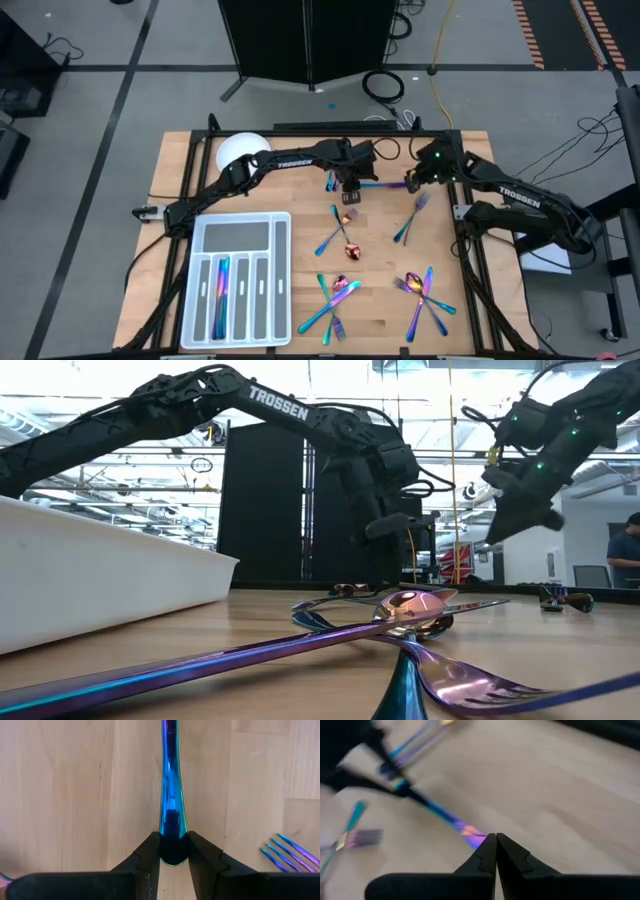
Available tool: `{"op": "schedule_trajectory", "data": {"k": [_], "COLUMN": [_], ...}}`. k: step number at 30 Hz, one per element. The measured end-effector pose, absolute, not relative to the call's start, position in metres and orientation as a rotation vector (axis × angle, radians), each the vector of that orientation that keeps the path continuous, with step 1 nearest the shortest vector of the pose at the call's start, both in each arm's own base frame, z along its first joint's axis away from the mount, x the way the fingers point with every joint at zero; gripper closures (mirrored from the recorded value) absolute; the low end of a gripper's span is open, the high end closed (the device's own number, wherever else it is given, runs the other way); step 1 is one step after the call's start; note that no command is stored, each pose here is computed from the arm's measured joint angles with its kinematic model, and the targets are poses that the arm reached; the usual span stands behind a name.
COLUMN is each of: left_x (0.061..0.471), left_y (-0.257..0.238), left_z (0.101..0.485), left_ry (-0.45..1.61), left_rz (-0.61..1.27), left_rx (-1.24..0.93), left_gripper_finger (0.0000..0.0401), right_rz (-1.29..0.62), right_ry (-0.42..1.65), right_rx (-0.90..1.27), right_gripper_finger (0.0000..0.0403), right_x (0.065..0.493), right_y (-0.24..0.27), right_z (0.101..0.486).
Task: Sort silverware
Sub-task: Put the iridescent blue knife in the silverware tray
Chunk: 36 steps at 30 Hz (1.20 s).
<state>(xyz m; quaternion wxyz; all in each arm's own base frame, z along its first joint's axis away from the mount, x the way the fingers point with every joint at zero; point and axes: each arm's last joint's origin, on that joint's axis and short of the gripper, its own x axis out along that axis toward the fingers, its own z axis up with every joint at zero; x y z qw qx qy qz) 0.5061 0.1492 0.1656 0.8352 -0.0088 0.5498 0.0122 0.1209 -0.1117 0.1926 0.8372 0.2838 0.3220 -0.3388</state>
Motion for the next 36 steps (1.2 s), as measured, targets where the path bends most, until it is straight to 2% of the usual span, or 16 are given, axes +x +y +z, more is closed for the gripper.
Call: {"op": "schedule_trajectory", "data": {"k": [4,8,14,19,22,26,36], "left_x": [0.506,0.506,0.505,0.506,0.508,0.509,0.511], "left_y": [0.149,0.149,0.148,0.143,0.138,0.133,0.128], "left_z": [0.166,0.166,0.166,0.167,0.169,0.169,0.172], "left_ry": [1.166,1.169,1.173,1.173,1.166,1.167,1.155], "left_rz": [0.025,0.023,0.011,-0.011,-0.032,-0.048,-0.058], "left_rx": [-0.019,-0.021,-0.012,0.007,0.03,0.043,0.053], "left_gripper_finger": [0.0322,0.0322,0.0322,0.0322,0.0322,0.0322,0.0322], "right_rz": [-0.58,-0.481,-0.431,-0.343,-0.307,-0.283,-0.233], "right_ry": [0.721,0.739,0.759,0.785,0.783,0.778,0.894], "right_rx": [0.402,0.218,0.204,0.08,0.034,0.028,0.084], "right_gripper_finger": [0.0398,0.0373,0.0299,0.0228,0.02,0.0186,0.0192], "right_x": [0.127,0.134,0.148,0.164,0.171,0.177,0.182], "right_y": [-0.108,-0.104,-0.104,-0.103,-0.102,-0.102,-0.102], "right_z": [0.182,0.168,0.158,0.147,0.143,0.138,0.11]}}
